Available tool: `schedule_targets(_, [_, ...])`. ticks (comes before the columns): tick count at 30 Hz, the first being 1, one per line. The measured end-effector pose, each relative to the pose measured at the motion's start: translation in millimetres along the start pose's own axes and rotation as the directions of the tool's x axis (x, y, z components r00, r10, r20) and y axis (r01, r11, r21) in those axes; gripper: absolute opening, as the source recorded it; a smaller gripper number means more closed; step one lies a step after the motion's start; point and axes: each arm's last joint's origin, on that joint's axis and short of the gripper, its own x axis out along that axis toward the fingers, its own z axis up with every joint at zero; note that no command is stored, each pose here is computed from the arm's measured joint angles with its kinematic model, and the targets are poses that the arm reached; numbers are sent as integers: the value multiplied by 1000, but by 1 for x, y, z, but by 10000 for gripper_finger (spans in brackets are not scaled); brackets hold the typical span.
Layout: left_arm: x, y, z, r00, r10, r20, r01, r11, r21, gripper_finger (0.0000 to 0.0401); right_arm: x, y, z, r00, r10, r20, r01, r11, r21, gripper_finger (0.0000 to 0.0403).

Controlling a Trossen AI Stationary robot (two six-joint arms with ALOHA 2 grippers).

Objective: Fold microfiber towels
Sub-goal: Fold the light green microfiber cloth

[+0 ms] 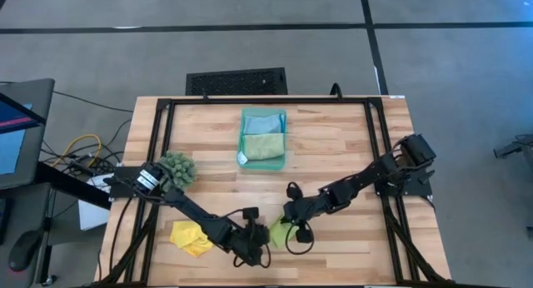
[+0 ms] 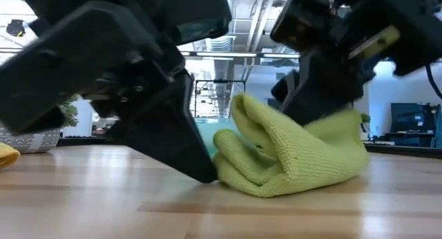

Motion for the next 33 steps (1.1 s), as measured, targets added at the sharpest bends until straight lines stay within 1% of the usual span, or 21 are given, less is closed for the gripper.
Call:
schedule_targets(3, [4, 2, 2, 999, -13, 37, 13, 1000, -2, 22, 10, -3, -7, 1000, -8, -21, 8, 1000, 2, 18])
schedule_targets(6, [5, 3, 3, 999, -4, 41, 4, 1000, -3, 22, 16, -6, -14, 998, -18, -54, 18, 1000, 4, 22])
schedule_targets(11, [5, 4, 1, 998, 33, 47, -33, 999, 4, 22, 18, -7, -14, 999, -18, -50, 18, 1000, 3, 21])
schedule_targets(14, [0, 7, 1, 998, 63, 18, -63, 998, 16, 22, 18, -6, -12, 1000, -9, -22, 8, 1000, -18, 26])
schedule_targets(17, [-14, 8, 5, 995, 104, -14, -104, 995, 6, 22, 18, -3, -7, 999, 7, 33, -7, 1000, -16, 49])
schedule_targets(20, [-28, 6, 7, 990, 139, -25, -139, 990, -4, 22, 17, -3, -5, 999, 11, 47, -10, 1000, -20, 84])
schedule_targets(24, [-38, -4, 7, 990, 137, -20, -137, 991, 7, 22, 12, -5, 3, 995, -39, 87, 40, 999, -12, 132])
schedule_targets(26, [-41, -8, 9, 992, 128, -5, -128, 992, 10, 22, 7, -6, 3, 994, -69, 83, 71, 997, -16, 151])
schedule_targets(29, [-45, -12, 12, 991, 133, 21, -133, 991, 21, 22, 2, -2, 12, 988, -55, 146, 60, 998, -24, 170])
schedule_targets(33, [-50, -15, 22, 978, 183, 101, -185, 983, 11, 22, -14, 7, 20, 983, -54, 177, 65, 996, -57, 176])
